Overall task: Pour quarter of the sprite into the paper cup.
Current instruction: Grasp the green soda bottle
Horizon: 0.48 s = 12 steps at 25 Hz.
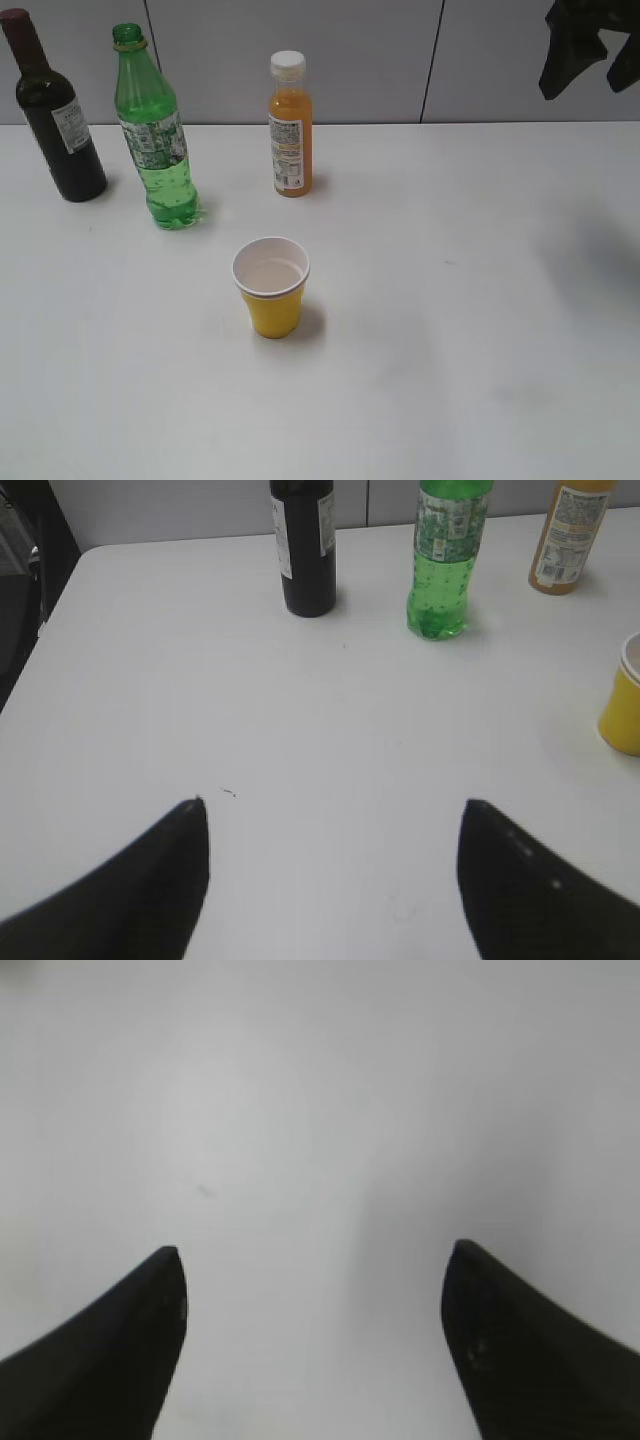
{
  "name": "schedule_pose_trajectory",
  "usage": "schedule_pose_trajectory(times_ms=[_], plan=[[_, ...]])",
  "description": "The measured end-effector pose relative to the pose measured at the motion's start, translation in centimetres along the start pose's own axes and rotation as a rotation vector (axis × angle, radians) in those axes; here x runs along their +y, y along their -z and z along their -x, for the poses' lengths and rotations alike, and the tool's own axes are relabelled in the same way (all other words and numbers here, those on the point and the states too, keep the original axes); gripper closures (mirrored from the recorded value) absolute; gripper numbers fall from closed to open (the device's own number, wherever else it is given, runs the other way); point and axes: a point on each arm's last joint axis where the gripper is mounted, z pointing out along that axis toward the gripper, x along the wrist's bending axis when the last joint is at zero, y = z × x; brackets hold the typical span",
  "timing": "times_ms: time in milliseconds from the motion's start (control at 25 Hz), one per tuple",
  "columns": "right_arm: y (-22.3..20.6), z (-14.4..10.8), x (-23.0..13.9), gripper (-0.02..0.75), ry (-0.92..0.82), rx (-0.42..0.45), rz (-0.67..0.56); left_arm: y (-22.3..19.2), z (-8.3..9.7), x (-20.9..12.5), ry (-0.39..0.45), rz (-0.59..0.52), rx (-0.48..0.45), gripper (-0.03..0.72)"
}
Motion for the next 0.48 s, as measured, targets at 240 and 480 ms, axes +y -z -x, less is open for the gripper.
schedule_pose_trajectory(times_ms=[240, 480], plan=[[2.1, 0.9, -3.2, 0.143, -0.034, -0.009, -0.016, 0.0, 0.0, 0.0, 0.000, 0.000, 0.000, 0.099], [4.0, 1.2, -8.6, 0.144, -0.062, -0.017, -0.053, 0.0, 0.0, 0.0, 0.000, 0.000, 0.000, 0.099]])
